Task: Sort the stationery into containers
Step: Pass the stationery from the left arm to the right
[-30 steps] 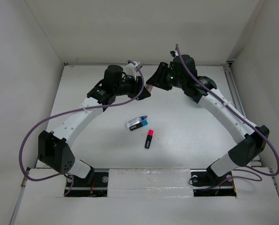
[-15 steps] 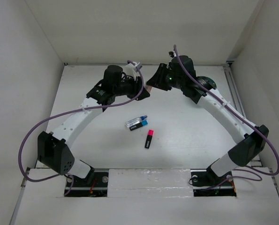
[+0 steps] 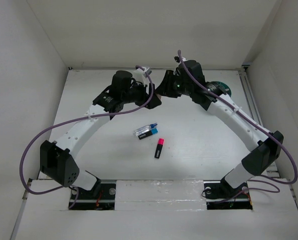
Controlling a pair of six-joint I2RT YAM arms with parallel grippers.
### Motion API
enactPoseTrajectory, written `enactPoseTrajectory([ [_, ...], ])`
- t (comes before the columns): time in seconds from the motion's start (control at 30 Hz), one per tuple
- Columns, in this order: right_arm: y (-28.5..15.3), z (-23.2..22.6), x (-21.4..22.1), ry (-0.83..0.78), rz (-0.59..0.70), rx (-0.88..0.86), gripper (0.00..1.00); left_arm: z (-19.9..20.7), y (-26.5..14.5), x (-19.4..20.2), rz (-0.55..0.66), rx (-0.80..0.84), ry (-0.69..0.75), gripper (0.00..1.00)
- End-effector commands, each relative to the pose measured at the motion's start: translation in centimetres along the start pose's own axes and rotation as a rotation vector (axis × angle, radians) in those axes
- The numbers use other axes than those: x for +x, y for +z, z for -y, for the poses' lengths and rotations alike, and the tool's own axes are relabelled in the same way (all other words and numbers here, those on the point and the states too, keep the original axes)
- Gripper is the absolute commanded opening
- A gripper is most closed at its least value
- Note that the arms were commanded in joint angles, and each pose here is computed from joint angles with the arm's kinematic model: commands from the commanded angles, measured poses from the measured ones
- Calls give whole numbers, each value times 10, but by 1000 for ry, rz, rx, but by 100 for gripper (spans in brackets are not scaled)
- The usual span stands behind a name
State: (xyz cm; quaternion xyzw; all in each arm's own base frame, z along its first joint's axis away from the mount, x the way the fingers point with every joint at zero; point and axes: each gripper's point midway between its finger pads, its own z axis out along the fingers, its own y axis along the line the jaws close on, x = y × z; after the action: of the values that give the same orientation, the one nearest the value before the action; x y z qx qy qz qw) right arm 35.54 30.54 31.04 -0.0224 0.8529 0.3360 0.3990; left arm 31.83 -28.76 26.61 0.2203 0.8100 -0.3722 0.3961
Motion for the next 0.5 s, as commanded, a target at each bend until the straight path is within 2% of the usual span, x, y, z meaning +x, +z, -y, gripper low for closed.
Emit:
enactPoseTrajectory([
  [0.0,-6,0,-5,-33,15,-30,0,13,-19,-36,115,0,62,60],
  [0.03,-5,6,-8,-27,23,-20,0,16,-19,-35,110,16,63,74],
  [0.1,-4,15,-14,-21,46,13,0,17,-19,-34,107,25,63,86],
  [0.13,-4,20,-18,-21,67,43,0,19,-22,-36,115,27,67,98],
  [0.33,-10,72,-61,37,203,162,0,5,-22,-22,105,-37,39,100],
  [0.4,-16,99,-87,44,289,271,0,-8,-25,-22,118,-116,18,100],
  [0.43,-11,119,-87,42,280,346,0,-13,-25,-23,127,-143,5,100],
  [0.47,-20,138,-103,50,343,456,0,-23,-27,-23,133,-203,-11,100],
])
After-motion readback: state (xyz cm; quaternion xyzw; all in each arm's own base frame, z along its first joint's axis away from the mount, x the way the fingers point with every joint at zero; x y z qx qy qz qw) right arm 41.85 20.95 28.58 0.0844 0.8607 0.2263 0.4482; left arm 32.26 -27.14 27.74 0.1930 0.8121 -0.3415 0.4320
